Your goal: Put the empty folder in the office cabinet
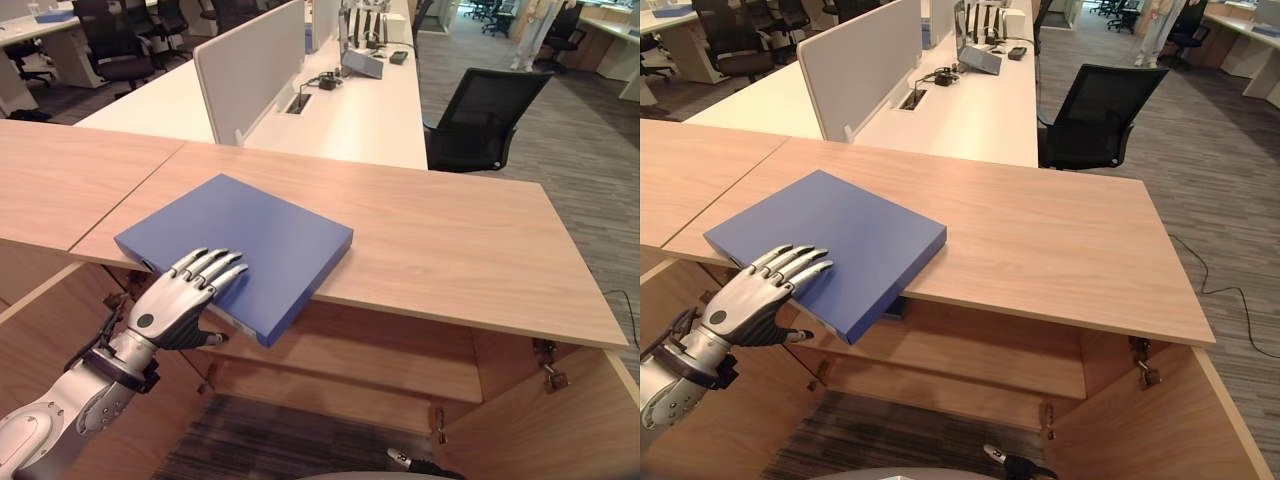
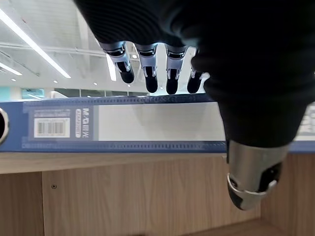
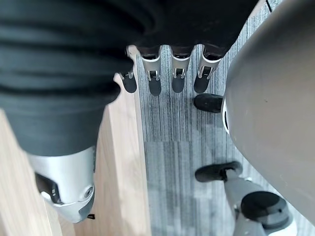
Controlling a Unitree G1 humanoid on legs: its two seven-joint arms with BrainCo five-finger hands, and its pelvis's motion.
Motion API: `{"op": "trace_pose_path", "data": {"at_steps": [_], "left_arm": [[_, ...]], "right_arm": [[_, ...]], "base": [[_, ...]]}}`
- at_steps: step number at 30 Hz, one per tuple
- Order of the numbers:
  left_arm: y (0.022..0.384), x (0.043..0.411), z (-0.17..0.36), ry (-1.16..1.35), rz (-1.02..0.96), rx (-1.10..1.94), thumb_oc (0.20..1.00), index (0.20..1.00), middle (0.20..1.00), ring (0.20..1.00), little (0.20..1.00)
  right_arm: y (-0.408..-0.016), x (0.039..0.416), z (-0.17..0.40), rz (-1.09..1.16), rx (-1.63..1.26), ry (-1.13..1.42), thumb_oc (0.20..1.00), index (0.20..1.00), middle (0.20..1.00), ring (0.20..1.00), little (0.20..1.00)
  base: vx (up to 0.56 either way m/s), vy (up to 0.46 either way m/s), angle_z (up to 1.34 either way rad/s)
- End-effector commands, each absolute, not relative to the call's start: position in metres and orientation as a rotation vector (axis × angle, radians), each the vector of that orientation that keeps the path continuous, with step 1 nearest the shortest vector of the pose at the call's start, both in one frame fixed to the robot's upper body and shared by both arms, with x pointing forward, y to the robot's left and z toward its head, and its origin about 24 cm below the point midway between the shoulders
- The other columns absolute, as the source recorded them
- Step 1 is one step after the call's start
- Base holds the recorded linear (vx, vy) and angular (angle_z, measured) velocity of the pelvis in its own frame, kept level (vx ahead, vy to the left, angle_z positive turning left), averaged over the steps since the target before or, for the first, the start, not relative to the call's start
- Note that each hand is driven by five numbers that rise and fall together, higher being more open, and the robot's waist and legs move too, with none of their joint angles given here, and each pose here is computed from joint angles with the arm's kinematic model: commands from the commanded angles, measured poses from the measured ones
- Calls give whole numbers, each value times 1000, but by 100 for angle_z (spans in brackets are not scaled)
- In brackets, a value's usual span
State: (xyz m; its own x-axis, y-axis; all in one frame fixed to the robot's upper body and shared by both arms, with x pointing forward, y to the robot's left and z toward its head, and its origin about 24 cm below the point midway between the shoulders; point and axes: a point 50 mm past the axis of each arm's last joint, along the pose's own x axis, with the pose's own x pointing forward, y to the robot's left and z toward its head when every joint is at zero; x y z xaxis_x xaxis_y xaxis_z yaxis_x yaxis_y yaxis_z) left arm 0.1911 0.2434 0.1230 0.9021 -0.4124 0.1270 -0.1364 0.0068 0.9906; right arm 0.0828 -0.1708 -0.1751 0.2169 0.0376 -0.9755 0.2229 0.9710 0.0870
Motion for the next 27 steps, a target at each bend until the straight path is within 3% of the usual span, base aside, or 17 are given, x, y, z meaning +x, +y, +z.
{"op": "trace_pose_path", "data": {"at_steps": [1, 16, 18, 19, 22, 23, 27], "left_arm": [[244, 193, 129, -497, -173, 1580, 1000, 1000, 1000, 1000, 1000], [248, 189, 124, -491, -67, 1557, 1000, 1000, 1000, 1000, 1000], [249, 188, 122, -491, -37, 1544, 834, 834, 834, 834, 834], [251, 187, 118, -484, 16, 1526, 567, 567, 567, 567, 567], [253, 184, 106, -461, 109, 1471, 238, 238, 238, 238, 238], [252, 183, 101, -455, 126, 1456, 200, 200, 200, 200, 200], [249, 181, 83, -409, 190, 1386, 200, 200, 200, 200, 200]], "right_arm": [[-148, 83, -176, -35, 216, 1401, 1000, 1000, 1000, 1000, 1000], [-144, 82, -176, -22, 216, 1404, 1000, 1000, 1000, 1000, 1000], [-142, 82, -176, -17, 218, 1404, 1000, 1000, 1000, 1000, 1000], [-140, 82, -176, -11, 222, 1404, 1000, 1000, 1000, 1000, 1000], [-135, 82, -176, 5, 223, 1405, 1000, 1000, 1000, 1000, 1000], [-134, 82, -176, 4, 224, 1406, 1000, 1000, 1000, 1000, 1000], [-132, 81, -176, 11, 224, 1411, 1000, 1000, 1000, 1000, 1000]], "base": [[0, 0, 0], [0, 0, 0], [0, 0, 0], [0, 0, 0], [0, 0, 0], [0, 0, 0], [0, 0, 0]]}}
